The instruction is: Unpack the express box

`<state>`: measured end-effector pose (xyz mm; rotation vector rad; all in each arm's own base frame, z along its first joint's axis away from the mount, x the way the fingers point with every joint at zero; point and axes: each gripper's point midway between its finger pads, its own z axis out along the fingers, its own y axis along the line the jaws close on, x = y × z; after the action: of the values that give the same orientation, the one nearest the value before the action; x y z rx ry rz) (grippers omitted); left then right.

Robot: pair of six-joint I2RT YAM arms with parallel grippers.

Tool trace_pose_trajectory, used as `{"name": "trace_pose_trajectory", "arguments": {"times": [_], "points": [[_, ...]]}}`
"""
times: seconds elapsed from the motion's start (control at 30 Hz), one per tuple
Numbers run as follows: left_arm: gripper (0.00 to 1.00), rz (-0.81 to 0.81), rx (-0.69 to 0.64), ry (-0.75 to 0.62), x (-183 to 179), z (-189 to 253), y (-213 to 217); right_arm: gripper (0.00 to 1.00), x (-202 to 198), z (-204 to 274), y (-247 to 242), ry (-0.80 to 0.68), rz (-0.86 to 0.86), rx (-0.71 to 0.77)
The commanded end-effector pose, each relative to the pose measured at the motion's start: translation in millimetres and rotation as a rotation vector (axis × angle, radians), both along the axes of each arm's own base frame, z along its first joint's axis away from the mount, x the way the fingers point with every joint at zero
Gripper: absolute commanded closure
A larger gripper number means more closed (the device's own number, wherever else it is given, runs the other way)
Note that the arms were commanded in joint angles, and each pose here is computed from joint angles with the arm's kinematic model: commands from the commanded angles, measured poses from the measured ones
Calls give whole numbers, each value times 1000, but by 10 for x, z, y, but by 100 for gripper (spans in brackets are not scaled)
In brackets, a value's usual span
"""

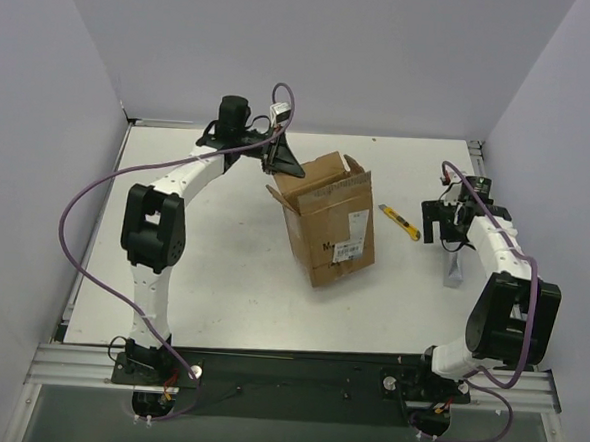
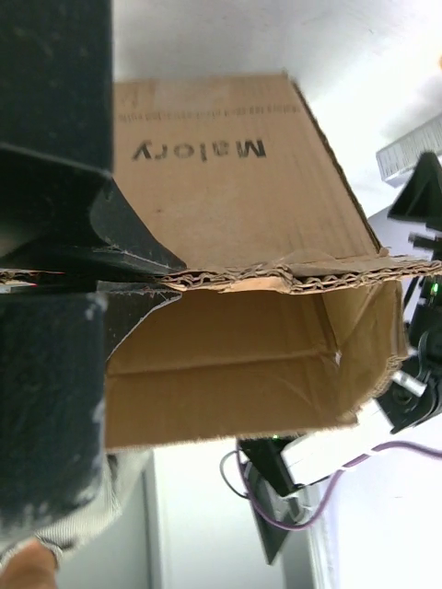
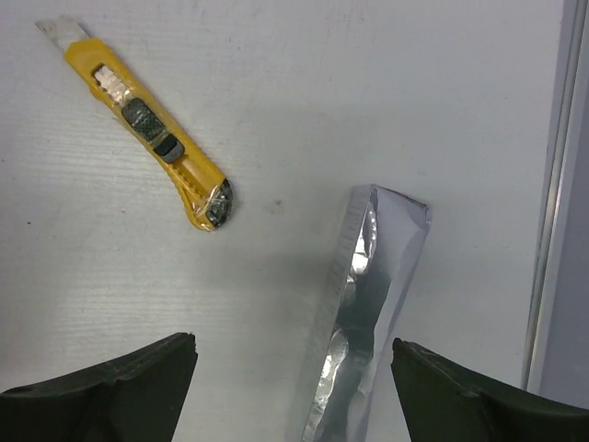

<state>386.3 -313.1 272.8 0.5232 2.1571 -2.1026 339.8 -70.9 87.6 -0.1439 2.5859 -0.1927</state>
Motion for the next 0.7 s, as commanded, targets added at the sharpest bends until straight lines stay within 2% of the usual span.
{"name": "trace_pose_trajectory", "arguments": {"times": [0.0,0.17,0.23,0.27,0.3,0.37,0.4,0.43,0.47,0.67], "points": [[100,49,9,16,111,-53,104,9,131,210,19,-67,-21,16],[100,42,-24,-96,136,222,75,8,97,419,29,-108,-74,35],[100,43,-19,-89,136,199,76,8,97,503,80,-135,-93,65],[100,44,-17,-84,137,174,83,7,100,577,107,-156,-98,75],[100,47,-10,-65,138,110,90,0,100,608,143,-164,-105,93],[97,57,-2,-56,153,56,86,0,128,692,238,-189,-87,124],[92,58,-4,-66,158,62,85,0,125,702,275,-188,-83,138],[71,54,-9,-85,159,84,77,0,145,751,310,-196,-69,147],[7,56,-16,-109,181,106,79,0,118,743,377,-176,-47,172],[6,121,-9,-171,380,173,173,0,97,985,361,-145,-51,146]]}}
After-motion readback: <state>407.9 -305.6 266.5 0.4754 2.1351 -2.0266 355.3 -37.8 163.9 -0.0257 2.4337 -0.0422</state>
